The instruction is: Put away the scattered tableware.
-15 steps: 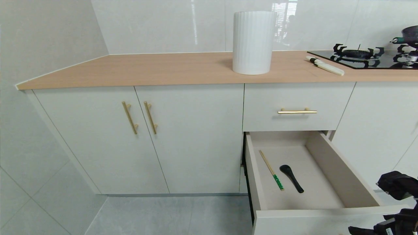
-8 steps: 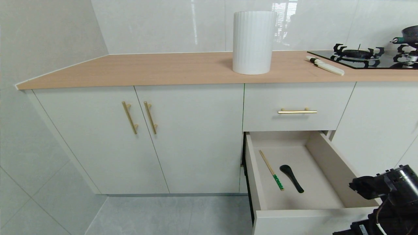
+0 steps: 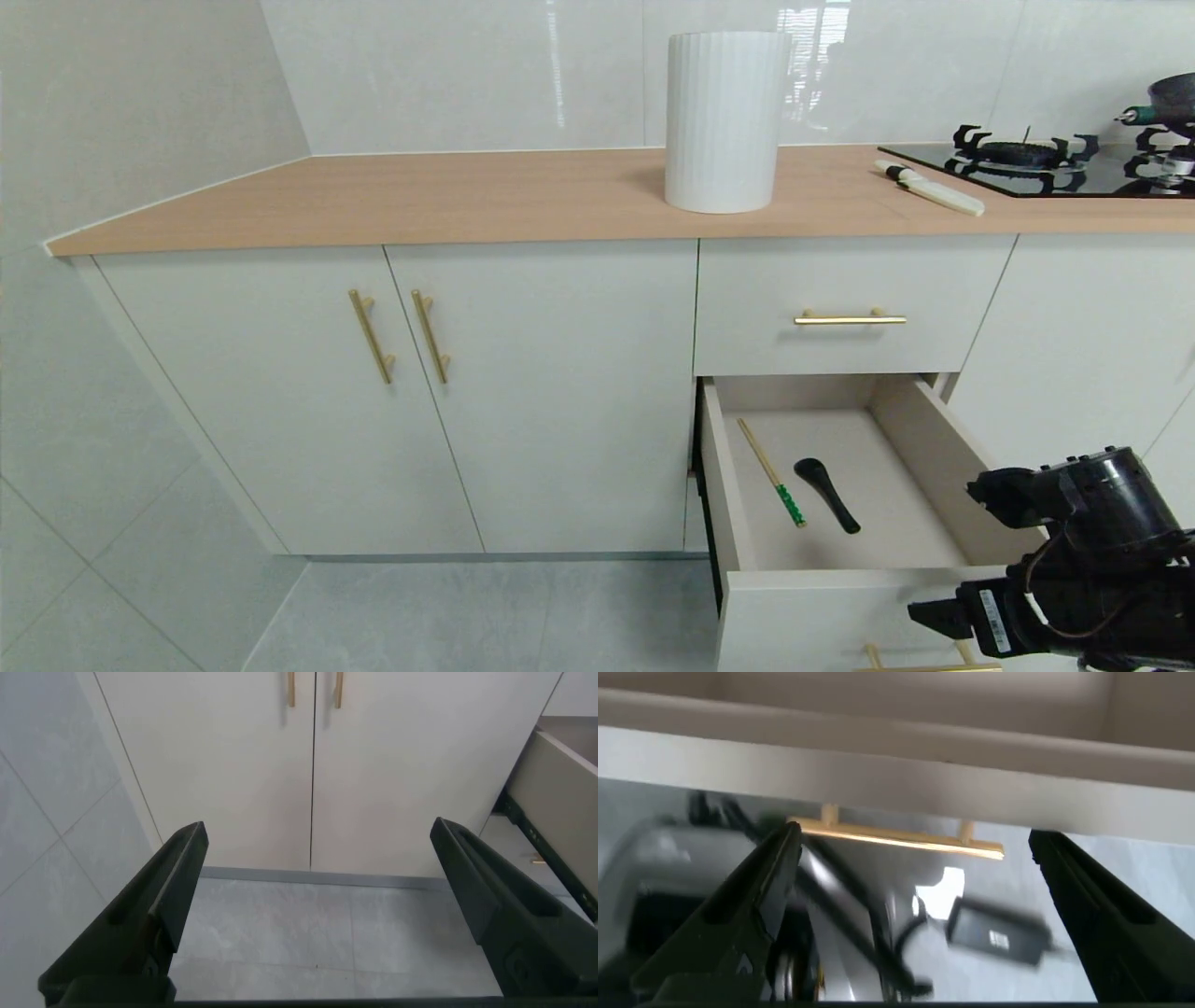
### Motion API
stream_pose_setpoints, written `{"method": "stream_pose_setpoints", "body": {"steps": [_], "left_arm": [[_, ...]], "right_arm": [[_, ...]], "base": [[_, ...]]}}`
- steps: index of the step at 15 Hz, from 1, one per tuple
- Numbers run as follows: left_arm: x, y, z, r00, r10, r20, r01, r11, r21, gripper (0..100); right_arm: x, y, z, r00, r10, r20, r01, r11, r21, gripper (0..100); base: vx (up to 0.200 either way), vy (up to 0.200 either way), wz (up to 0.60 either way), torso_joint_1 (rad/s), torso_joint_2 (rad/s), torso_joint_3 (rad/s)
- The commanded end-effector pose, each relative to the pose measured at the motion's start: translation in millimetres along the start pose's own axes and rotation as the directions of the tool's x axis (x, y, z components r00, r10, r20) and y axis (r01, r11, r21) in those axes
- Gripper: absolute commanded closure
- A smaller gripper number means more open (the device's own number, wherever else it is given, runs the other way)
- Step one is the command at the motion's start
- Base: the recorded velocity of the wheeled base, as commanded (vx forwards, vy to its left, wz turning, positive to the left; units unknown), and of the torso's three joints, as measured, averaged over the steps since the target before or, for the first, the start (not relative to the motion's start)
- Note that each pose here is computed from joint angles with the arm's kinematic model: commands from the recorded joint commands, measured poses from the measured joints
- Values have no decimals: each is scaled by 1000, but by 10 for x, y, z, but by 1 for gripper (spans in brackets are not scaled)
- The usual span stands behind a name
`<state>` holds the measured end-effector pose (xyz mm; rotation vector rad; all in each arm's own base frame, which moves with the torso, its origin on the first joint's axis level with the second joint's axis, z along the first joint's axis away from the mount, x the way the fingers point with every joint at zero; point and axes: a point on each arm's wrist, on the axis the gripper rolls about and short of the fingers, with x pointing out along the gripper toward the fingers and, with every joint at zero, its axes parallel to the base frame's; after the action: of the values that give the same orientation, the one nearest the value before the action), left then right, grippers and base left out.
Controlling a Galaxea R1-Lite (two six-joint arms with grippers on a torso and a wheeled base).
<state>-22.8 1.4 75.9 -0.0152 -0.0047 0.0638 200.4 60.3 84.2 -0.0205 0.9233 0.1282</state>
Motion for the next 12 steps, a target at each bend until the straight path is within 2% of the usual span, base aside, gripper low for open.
{"method": "stream_pose_setpoints", "body": {"steps": [1, 4, 7, 12], "left_arm": [[0, 0, 0, 1000, 1, 0, -1, 1000, 0, 0], [0, 0, 0, 1000, 1, 0, -1, 1000, 0, 0], [0, 0, 0, 1000, 1, 0, -1, 1000, 0, 0], [0, 0, 0, 1000, 1, 0, -1, 1000, 0, 0]], "right_arm": [[86, 17, 64, 1000, -3, 3, 3, 1000, -1, 0], [383, 84, 328, 1000, -11, 1, 11, 1000, -5, 0], [624, 153, 624, 999, -5, 39, 5, 1000, -3, 0], [933, 106, 952, 996, -22, 82, 24, 1000, -16, 0]], "base": [[0, 0, 0, 0, 0, 0], [0, 0, 0, 0, 0, 0], [0, 0, 0, 0, 0, 0], [0, 0, 0, 0, 0, 0]]}}
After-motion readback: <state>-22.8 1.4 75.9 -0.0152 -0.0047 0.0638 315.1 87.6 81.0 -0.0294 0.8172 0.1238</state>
